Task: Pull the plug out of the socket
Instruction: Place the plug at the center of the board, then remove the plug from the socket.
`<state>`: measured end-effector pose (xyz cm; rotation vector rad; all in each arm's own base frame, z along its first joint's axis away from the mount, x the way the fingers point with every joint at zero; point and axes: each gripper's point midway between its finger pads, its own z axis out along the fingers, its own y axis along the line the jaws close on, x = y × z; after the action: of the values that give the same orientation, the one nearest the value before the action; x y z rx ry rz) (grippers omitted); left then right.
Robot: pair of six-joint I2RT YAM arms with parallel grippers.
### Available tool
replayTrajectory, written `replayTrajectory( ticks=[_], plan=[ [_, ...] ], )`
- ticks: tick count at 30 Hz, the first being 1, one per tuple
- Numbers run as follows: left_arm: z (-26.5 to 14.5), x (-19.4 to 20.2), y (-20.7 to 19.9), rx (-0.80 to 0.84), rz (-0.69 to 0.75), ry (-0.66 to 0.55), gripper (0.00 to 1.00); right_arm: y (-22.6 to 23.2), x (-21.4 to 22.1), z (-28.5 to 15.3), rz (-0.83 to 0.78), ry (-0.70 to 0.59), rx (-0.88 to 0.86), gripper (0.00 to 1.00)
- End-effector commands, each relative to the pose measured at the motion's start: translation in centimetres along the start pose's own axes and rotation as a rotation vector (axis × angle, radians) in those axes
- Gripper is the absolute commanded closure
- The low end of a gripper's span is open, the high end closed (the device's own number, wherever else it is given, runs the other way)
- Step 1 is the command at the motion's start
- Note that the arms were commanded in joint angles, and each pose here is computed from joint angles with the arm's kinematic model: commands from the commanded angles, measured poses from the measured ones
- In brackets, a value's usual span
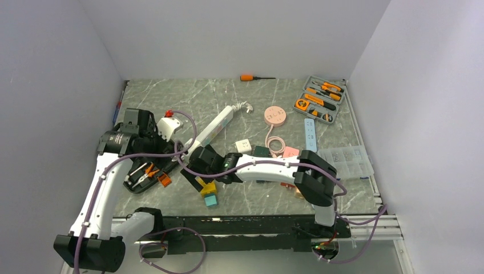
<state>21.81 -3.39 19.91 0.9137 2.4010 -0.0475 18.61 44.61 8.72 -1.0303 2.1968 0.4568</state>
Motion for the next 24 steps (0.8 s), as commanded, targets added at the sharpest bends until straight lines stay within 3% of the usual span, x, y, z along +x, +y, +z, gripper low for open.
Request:
replayTrajectory(
  ticks=[1,10,17,24],
  plan=[
    [-0.8,-0.7,0.7,-0.060,0.002,-0.059,0.00,0.8,-1.4,1.3,-0.042,-0.039,-0.007,0.00],
    [-0.8,-0.4,2.3,-0.141,-0.044,-0.042,0.01,-3.8,1.4,2.8,0.020,-0.011,0.109,0.01],
    [-0.7,-0.1,2.4,-0.134,-0.043,-0.029,0.01,-8.4,3.0,1.1,0.116,-0.016,0.167,0.03],
    [0.0,0.5,1.6,-0.089,-0.041,-0.007,0.01,-9.6,3.7,-0.9,0.188,-0.038,0.200,0.01]
  ],
)
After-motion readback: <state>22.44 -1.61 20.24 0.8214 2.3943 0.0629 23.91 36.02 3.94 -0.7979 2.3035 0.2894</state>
